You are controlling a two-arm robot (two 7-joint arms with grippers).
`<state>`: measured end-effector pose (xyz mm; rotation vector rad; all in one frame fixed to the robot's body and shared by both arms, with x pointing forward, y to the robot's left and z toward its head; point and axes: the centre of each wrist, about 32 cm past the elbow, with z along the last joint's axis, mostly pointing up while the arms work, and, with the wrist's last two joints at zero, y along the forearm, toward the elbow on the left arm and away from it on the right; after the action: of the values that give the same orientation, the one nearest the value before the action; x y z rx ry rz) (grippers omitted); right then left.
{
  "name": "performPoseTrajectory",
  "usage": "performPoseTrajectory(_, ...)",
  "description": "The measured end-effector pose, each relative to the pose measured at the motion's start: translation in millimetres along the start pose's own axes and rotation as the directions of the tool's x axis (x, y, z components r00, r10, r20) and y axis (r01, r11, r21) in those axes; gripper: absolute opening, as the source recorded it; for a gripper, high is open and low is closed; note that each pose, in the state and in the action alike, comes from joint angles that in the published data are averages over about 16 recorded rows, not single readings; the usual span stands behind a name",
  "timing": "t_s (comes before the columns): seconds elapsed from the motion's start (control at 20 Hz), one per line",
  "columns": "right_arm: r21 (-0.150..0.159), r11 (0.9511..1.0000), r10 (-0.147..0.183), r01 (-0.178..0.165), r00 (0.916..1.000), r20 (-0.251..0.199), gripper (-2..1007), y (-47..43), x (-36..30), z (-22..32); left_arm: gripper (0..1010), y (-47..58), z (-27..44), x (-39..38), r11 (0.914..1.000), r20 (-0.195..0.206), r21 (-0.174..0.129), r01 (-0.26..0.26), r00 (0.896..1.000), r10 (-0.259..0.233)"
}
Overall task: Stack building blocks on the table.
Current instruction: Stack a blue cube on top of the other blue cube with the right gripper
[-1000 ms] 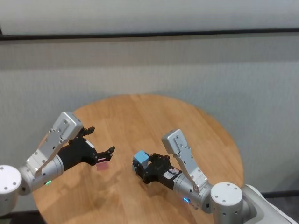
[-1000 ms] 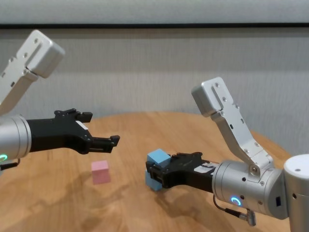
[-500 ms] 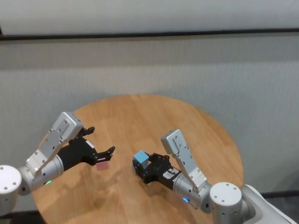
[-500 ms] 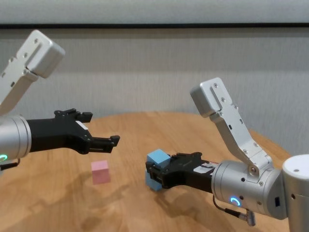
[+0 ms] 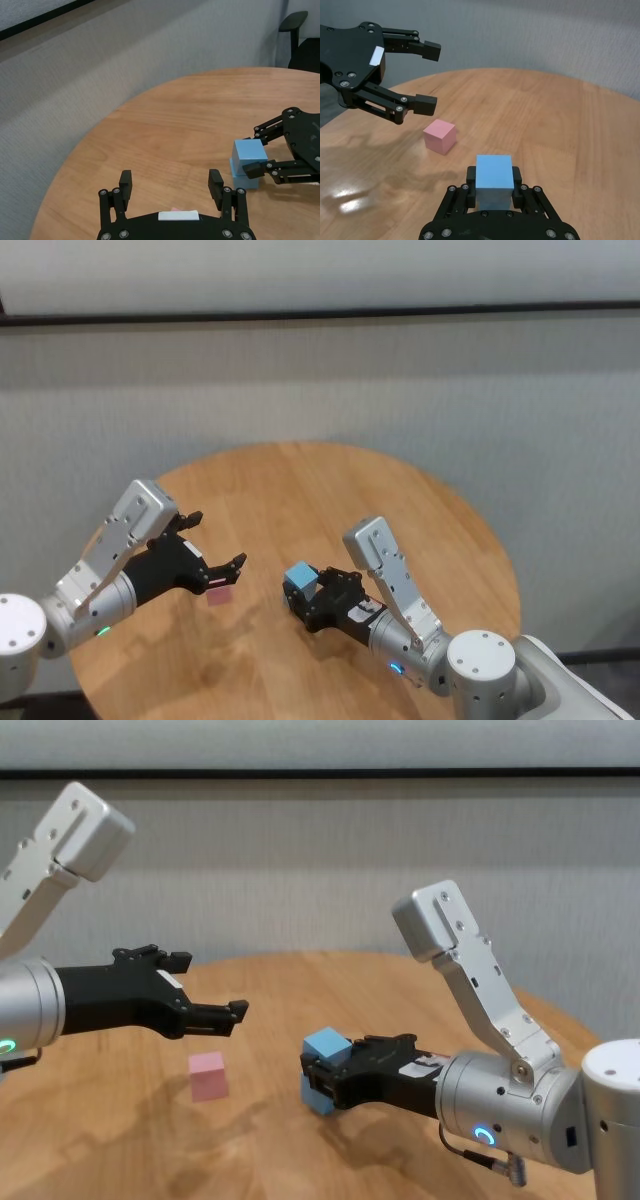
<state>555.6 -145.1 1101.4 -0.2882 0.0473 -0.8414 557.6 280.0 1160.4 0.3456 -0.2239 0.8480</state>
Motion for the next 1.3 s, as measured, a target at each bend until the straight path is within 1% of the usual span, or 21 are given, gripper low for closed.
performPoseTrajectory(0.55, 0.0, 1.0, -0.001, 0.001, 1.0, 0.001, 370, 1.5, -0.2, 0.1, 1002, 0.0, 0.0, 0.0, 1.0, 0.0, 0.0, 0.0, 1.0, 0.0)
performPoseTrajectory(0.75, -0.002, 1.0, -0.002, 0.002, 1.0, 0.001, 389, 1.6, -0.4, -0.1, 1002, 0.0, 0.0, 0.0, 1.0, 0.0, 0.0, 0.0, 1.0, 0.0)
performPoseTrajectory(1.05, -0.002, 1.0, -0.005, 0.005, 1.0, 0.001, 474, 1.6, -0.8, -0.3, 1002, 0.0, 0.0, 0.0, 1.0, 0.0, 0.0, 0.0, 1.0, 0.0)
performPoseTrajectory(1.3, 0.007, 0.9999, -0.011, 0.011, 0.9999, 0.0, 605, 1.1, -0.4, 0.8, 1002, 0.0, 0.0, 0.0, 1.0, 0.0, 0.0, 0.0, 1.0, 0.0)
